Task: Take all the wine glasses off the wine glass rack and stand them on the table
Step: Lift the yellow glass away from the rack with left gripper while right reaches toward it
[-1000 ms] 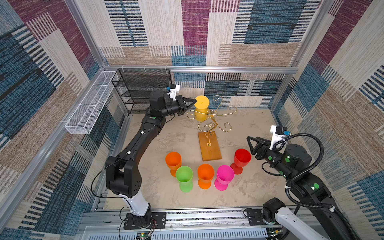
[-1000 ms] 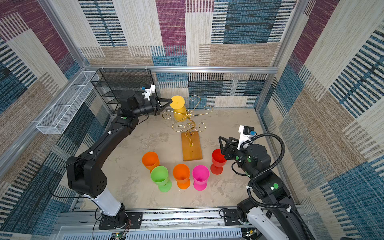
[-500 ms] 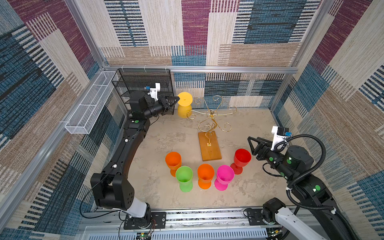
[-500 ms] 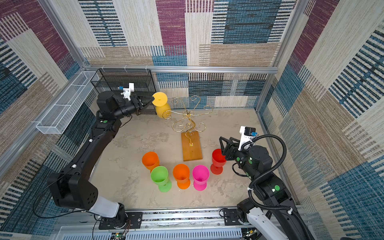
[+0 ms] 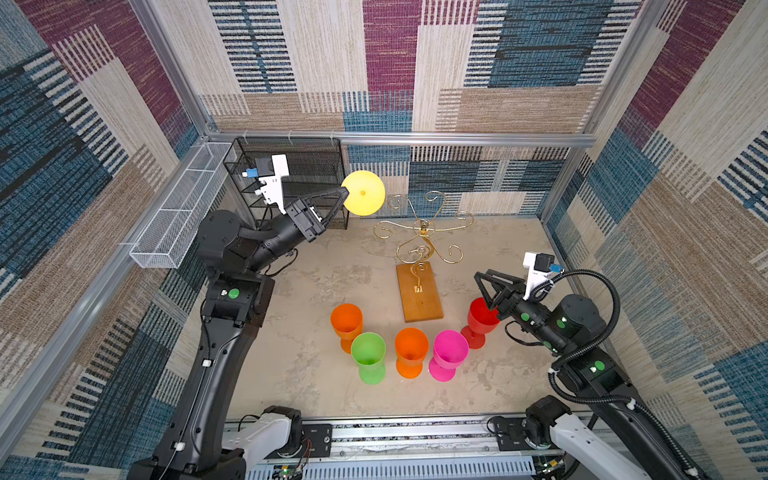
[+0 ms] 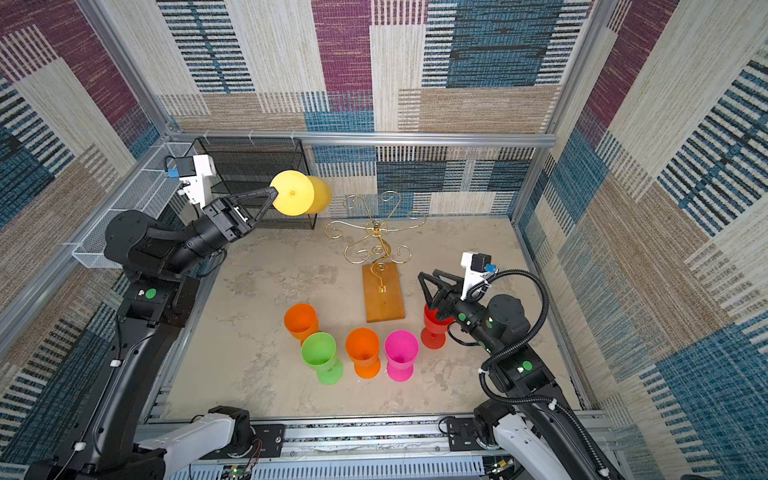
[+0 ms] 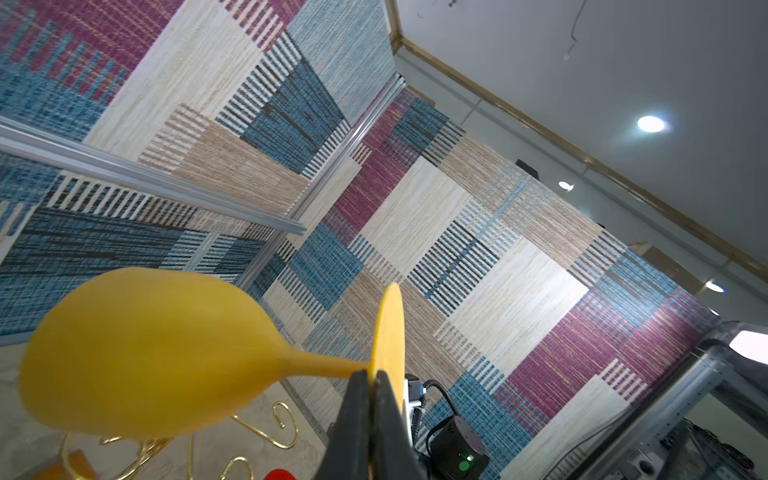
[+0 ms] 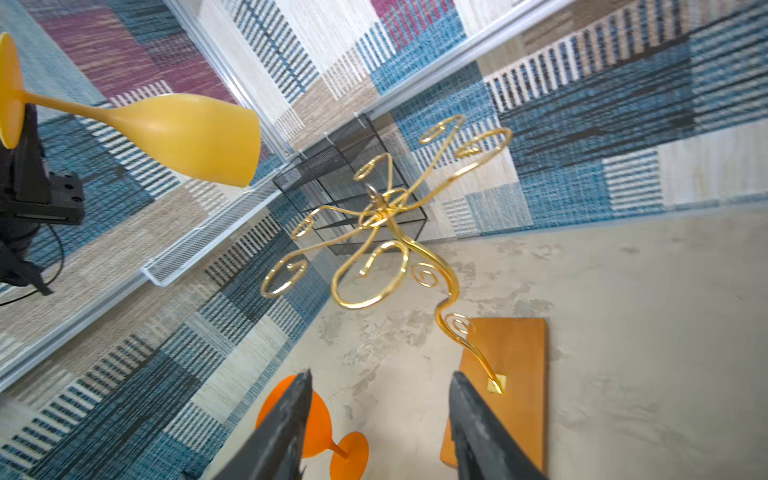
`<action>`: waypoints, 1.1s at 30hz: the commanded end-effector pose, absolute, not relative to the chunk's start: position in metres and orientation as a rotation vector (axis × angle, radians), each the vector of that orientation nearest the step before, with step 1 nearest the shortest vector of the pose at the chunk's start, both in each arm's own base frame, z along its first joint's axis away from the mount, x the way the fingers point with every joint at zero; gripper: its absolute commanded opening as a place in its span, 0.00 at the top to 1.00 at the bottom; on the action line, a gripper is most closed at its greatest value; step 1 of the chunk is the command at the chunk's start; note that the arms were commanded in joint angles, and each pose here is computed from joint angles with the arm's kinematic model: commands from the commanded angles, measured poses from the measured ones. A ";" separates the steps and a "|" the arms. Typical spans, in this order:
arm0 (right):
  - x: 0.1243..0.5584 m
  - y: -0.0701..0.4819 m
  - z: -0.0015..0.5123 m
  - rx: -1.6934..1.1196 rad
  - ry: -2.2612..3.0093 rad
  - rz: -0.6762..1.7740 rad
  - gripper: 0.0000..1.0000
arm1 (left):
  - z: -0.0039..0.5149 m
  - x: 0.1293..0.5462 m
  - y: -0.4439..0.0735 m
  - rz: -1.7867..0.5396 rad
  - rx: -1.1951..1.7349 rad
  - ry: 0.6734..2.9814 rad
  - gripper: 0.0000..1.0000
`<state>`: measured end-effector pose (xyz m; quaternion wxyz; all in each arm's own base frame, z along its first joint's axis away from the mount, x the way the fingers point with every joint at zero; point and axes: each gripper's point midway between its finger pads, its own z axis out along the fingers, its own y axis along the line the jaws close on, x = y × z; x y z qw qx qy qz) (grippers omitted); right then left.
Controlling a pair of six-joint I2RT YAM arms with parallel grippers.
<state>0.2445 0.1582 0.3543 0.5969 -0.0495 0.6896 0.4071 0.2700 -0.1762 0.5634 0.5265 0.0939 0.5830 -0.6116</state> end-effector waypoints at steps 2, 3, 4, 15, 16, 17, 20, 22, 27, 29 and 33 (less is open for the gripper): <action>0.218 0.177 0.426 -0.297 1.271 1.105 0.42 | 0.588 0.242 -0.190 -1.686 0.294 1.237 1.00; 0.216 0.180 0.433 -0.319 1.233 1.122 0.42 | 0.591 0.236 -0.195 -1.741 0.321 1.196 1.00; 0.214 0.182 0.438 -0.339 1.205 1.136 0.42 | 0.591 0.233 -0.201 -1.787 0.335 1.178 1.00; 0.215 0.198 0.453 -0.479 0.973 1.329 0.42 | 0.566 0.222 -0.241 -2.091 0.353 1.083 1.00; 0.216 0.195 0.453 -0.478 0.960 1.346 0.43 | 0.563 0.223 -0.241 -2.099 0.345 1.082 1.00; 0.218 0.190 0.453 -0.472 0.949 1.377 0.43 | 0.560 0.224 -0.241 -2.106 0.337 1.082 1.00; 0.223 0.181 0.451 -0.468 0.927 1.410 0.43 | 0.551 0.226 -0.242 -2.131 0.309 1.078 1.00; 0.225 0.184 0.452 -0.496 0.930 1.419 0.43 | 0.546 0.229 -0.243 -2.149 0.297 1.077 1.00; 0.225 0.191 0.455 -0.555 0.924 1.450 0.42 | 0.532 0.240 -0.247 -2.181 0.248 1.078 1.00; 0.228 0.192 0.456 -0.557 0.928 1.452 0.43 | 0.527 0.242 -0.250 -2.197 0.238 1.080 1.00; 0.233 0.195 0.454 -0.560 0.943 1.454 0.43 | 0.525 0.245 -0.253 -2.233 0.232 1.069 1.00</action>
